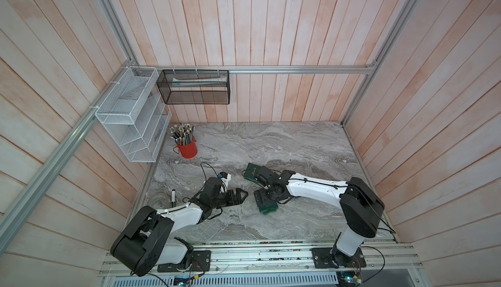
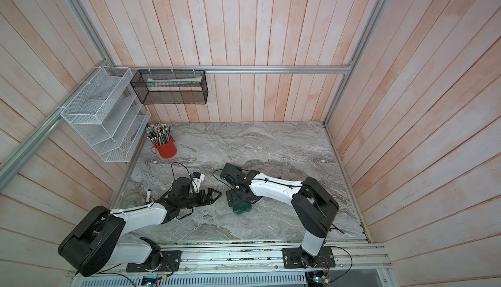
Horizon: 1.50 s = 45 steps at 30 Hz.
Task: Take the rings out of the lift-off lid box
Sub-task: Close the lid on the jewelry box, then reset both arms
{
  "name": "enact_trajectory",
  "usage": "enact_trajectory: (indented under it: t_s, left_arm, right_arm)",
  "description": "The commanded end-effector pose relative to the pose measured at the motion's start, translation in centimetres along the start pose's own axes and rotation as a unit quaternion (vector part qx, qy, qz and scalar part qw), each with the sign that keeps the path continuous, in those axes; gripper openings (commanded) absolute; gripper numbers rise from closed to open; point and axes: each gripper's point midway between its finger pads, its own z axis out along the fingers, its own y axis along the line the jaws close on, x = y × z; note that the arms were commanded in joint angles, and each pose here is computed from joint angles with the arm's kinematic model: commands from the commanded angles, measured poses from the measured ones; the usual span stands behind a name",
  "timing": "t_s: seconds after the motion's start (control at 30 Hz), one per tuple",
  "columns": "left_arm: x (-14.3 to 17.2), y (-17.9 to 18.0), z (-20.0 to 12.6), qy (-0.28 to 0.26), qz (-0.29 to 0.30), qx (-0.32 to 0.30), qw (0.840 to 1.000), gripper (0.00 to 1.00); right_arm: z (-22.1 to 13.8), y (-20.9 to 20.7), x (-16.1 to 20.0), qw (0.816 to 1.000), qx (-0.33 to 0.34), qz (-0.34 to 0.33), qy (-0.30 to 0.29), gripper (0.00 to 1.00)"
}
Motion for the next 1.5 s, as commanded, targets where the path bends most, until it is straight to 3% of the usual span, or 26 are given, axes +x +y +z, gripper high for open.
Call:
enact_trajectory:
  t_s: [0.0,0.13,0.2,0.23,0.33,0.4,0.47,0.53,0.67,0.73,0.87,0.97,1.0,1.13,1.17,1.23,1.27,1.37,1.43,1.47]
  left_arm:
    - [0.8,3.5,-0.7,0.008,-0.028,-0.076,0.997,1.0]
    - [-3.6,3.0,-2.2,-0.065,-0.022,-0.086,0.994,1.0]
    - [-7.2,2.9,-3.5,-0.122,-0.016,-0.096,0.988,1.0]
    - [-9.1,2.7,-4.2,-0.15,-0.012,-0.098,0.984,1.0]
    - [-14.7,2.9,-7.1,-0.243,0.013,-0.128,0.962,1.0]
    - [-17.8,4.0,-9.4,-0.305,0.043,-0.175,0.935,1.0]
    - [-19.9,5.5,-11.5,-0.334,0.06,-0.218,0.915,1.0]
    - [-21.0,7.1,-13.6,-0.357,0.073,-0.256,0.896,1.0]
    - [-21.4,10.0,-16.9,-0.408,0.115,-0.32,0.847,1.0]
    - [-21.3,11.6,-16.7,-0.402,0.119,-0.327,0.847,1.0]
    - [-20.9,14.0,-14.7,-0.367,0.134,-0.351,0.851,1.0]
    - [-20.9,14.7,-14.8,-0.387,0.146,-0.363,0.835,1.0]
    - [-21.0,14.8,-14.8,-0.381,0.149,-0.365,0.836,1.0]
    - [-20.7,14.8,-15.1,-0.412,0.165,-0.359,0.821,1.0]
    - [-20.5,14.6,-14.9,-0.406,0.164,-0.353,0.827,1.0]
    - [-20.0,14.5,-15.3,-0.419,0.167,-0.351,0.82,1.0]
    - [-19.9,14.3,-15.3,-0.421,0.169,-0.346,0.821,1.0]
    - [-19.2,14.2,-15.0,-0.43,0.179,-0.334,0.819,1.0]
    - [-19.0,13.8,-15.0,-0.437,0.199,-0.326,0.814,1.0]
    - [-18.9,14.0,-14.8,-0.426,0.193,-0.329,0.82,1.0]
  right_arm:
    - [-2.7,-1.0,-3.5,0.997,-0.008,0.02,-0.08,0.98]
    - [-5.2,-4.1,-7.1,0.986,0.024,0.032,-0.161,0.98]
    - [-7.0,-7.4,-9.6,0.972,0.058,0.048,-0.222,0.98]
    - [-7.8,-9.0,-10.5,0.963,0.076,0.054,-0.252,0.98]
    - [-11.7,-15.2,-12.9,0.91,0.135,0.091,-0.381,0.98]
    - [-13.6,-19.3,-12.5,0.867,0.169,0.108,-0.457,0.98]
    - [-15.2,-22.9,-11.4,0.828,0.186,0.141,-0.51,0.98]
    - [-15.7,-25.1,-10.2,0.818,0.194,0.153,-0.519,0.98]
    - [-16.7,-29.1,-6.8,0.783,0.282,0.172,-0.527,0.98]
    - [-16.6,-31.0,-4.9,0.766,0.286,0.21,-0.537,0.98]
    - [-14.9,-33.3,-2.2,0.753,0.316,0.234,-0.528,0.98]
    - [-12.8,-34.7,-0.8,0.752,0.331,0.252,-0.512,0.98]
    - [-12.9,-35.1,-0.7,0.744,0.338,0.254,-0.517,0.98]
    - [-13.1,-35.6,-2.0,0.747,0.327,0.236,-0.529,0.98]
    - [-13.1,-36.0,-2.3,0.745,0.325,0.24,-0.531,0.98]
    - [-12.7,-36.7,-3.1,0.745,0.313,0.249,-0.534,0.98]
    - [-12.0,-36.7,-3.8,0.756,0.299,0.246,-0.528,0.98]
    - [-11.1,-36.2,-5.3,0.762,0.29,0.209,-0.54,0.98]
    - [-10.2,-35.7,-5.9,0.78,0.282,0.196,-0.523,0.98]
    - [-9.9,-35.0,-6.3,0.793,0.265,0.178,-0.519,0.98]
